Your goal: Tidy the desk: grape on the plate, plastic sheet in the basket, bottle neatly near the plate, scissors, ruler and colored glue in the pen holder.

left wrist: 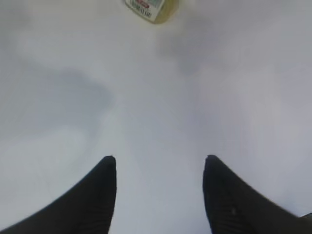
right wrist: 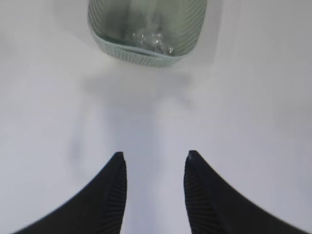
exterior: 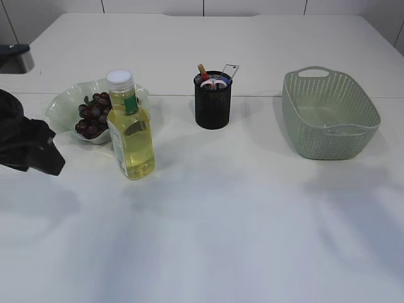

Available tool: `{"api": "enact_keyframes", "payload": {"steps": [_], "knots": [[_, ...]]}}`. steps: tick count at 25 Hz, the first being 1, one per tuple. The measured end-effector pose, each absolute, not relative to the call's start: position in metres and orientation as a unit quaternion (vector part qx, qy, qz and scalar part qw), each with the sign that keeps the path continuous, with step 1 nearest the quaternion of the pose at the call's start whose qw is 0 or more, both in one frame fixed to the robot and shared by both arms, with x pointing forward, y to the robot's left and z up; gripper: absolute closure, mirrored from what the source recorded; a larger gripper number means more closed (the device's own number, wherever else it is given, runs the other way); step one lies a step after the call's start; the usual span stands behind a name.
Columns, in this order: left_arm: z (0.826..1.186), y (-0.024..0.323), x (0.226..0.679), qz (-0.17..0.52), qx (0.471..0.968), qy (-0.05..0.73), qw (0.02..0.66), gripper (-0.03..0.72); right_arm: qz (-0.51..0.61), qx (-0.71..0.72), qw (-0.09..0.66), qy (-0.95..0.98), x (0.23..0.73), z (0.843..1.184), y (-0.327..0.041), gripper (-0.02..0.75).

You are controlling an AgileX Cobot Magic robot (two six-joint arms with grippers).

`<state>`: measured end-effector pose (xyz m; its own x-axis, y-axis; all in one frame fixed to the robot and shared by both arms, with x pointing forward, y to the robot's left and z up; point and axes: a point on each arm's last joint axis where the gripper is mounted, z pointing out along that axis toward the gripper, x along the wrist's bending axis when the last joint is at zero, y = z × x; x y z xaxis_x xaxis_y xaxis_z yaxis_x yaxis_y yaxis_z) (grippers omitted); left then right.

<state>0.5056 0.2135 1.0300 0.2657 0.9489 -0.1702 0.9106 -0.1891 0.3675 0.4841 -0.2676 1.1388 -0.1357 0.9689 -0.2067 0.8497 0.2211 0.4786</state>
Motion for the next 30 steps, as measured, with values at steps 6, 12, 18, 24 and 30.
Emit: {"api": "enact_keyframes", "payload": {"steps": [6, 12, 18, 24, 30], "knots": [[1.065, 0.219, 0.483, 0.068, 0.750, 0.612, 0.243, 0.266, 0.134, 0.611, 0.251, 0.739, 0.445, 1.137, -0.276, 0.416], [1.091, 0.227, 0.458, 0.092, 0.750, 0.600, 0.262, 0.267, 0.152, 0.604, 0.278, 0.731, 0.412, 1.135, -0.284, 0.416], [1.097, 0.236, 0.429, 0.104, 0.753, 0.594, 0.264, 0.269, 0.193, 0.623, 0.296, 0.698, 0.372, 1.134, -0.292, 0.416], [1.102, 0.247, 0.391, 0.129, 0.746, 0.583, 0.295, 0.271, 0.251, 0.625, 0.331, 0.661, 0.323, 1.137, -0.303, 0.416], [1.104, 0.259, 0.351, 0.167, 0.735, 0.567, 0.332, 0.271, 0.277, 0.627, 0.345, 0.641, 0.275, 1.125, -0.313, 0.416]]}}
